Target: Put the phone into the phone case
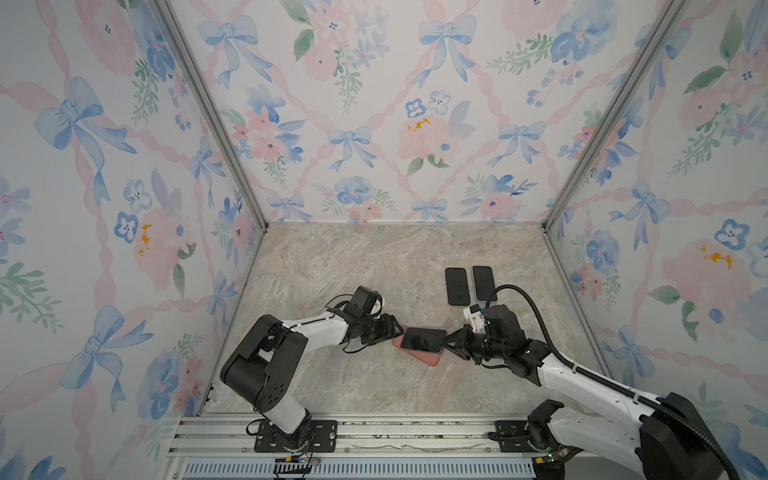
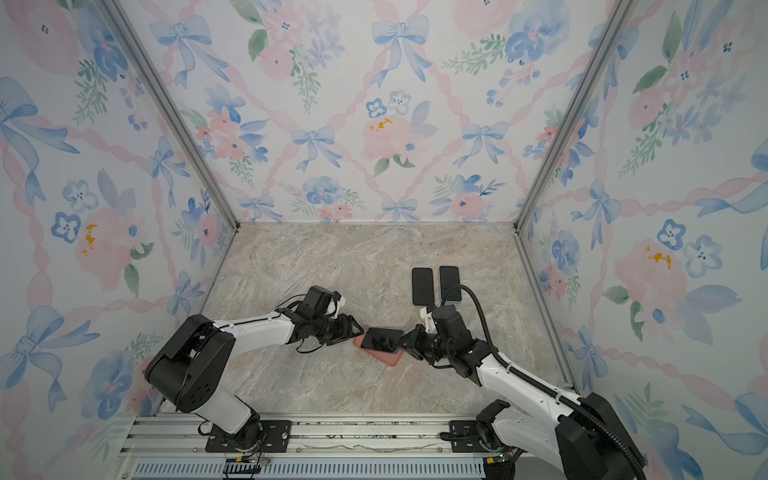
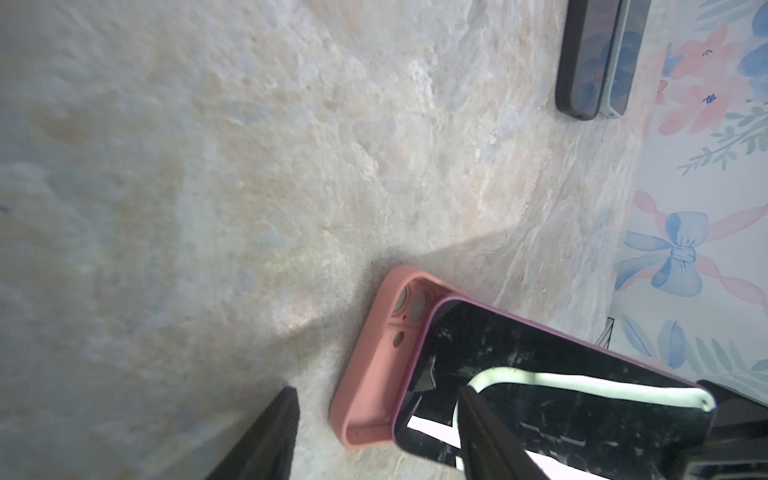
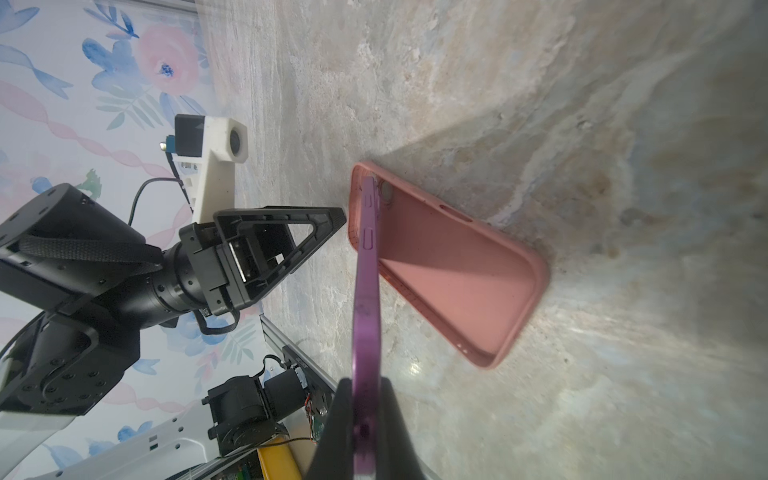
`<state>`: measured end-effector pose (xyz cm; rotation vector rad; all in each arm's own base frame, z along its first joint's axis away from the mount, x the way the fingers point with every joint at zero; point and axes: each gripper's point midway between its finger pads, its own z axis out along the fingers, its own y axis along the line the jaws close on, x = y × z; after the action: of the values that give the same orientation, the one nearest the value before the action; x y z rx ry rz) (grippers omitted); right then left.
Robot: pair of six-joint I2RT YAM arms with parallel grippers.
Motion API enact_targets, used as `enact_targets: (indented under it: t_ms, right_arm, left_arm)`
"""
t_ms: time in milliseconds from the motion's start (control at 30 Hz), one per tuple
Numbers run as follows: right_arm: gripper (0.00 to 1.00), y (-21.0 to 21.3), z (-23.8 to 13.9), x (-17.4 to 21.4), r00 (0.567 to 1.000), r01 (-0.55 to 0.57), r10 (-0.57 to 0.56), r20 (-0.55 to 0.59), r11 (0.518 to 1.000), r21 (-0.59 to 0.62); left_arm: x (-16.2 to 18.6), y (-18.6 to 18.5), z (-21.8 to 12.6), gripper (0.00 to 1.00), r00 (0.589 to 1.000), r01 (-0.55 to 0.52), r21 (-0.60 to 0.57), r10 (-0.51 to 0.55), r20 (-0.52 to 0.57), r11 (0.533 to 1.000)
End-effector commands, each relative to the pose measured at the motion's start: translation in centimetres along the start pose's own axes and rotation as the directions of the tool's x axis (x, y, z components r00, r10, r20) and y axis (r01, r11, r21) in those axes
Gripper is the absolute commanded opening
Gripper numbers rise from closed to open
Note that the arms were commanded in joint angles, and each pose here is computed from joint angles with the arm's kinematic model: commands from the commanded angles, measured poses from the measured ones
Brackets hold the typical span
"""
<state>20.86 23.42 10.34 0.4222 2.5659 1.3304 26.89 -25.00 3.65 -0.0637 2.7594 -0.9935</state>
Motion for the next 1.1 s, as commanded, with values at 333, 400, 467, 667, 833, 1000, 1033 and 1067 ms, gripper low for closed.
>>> enact_targets:
  t_ms: [333, 400, 467, 667, 833, 1000, 1033, 1067]
  right_arm:
    - [0.0, -1.3, 1.6, -0.4, 1.0, -0.026, 0.026, 0.005, 1.0, 0.003]
    - [0.0, -1.5, 1.9, -0.4, 1.0, -0.028, 0.028, -0.001, 1.0, 0.006]
    - [0.0, -1.6, 2.2, -0.4, 1.0, -0.029, 0.029, -0.007, 1.0, 0.007]
    - [0.0, -1.8, 3.3, -0.5, 0.999, -0.029, 0.029, -0.025, 0.999, 0.015]
    - [0.0, -1.8, 4.1, -0.6, 0.999, -0.023, 0.023, -0.043, 1.0, 0.022]
    - [0.0, -1.8, 4.9, -0.7, 0.998, -0.012, 0.014, -0.063, 0.999, 0.035]
    - [0.0, -1.9, 5.0, -0.7, 0.998, -0.006, 0.009, -0.066, 0.999, 0.04]
    - [0.0, -2.0, 5.1, -0.7, 0.998, -0.003, 0.006, -0.07, 0.999, 0.047]
  left_arm:
    - [0.8, 1.1, 1.1, 0.6, 0.998, 0.036, -0.003, -0.036, -0.043, 0.999]
    - [0.8, 1.0, 1.1, 0.6, 0.998, 0.035, 0.001, -0.035, -0.042, 0.999]
    - [0.8, 1.0, 1.1, 0.6, 0.998, 0.036, 0.003, -0.036, -0.044, 0.999]
    - [1.0, 1.0, 1.0, 0.59, 0.998, 0.038, 0.006, -0.038, -0.045, 0.999]
    - [1.2, 1.1, 0.8, 0.59, 0.998, 0.044, 0.005, -0.043, -0.043, 0.999]
    - [1.3, 1.1, 0.6, 0.59, 0.998, 0.049, 0.005, -0.048, -0.04, 0.999]
    - [1.3, 1.1, 0.6, 0.59, 0.998, 0.049, 0.006, -0.049, -0.039, 0.999]
    - [1.3, 1.0, 0.5, 0.59, 0.998, 0.052, 0.008, -0.052, -0.038, 0.999]
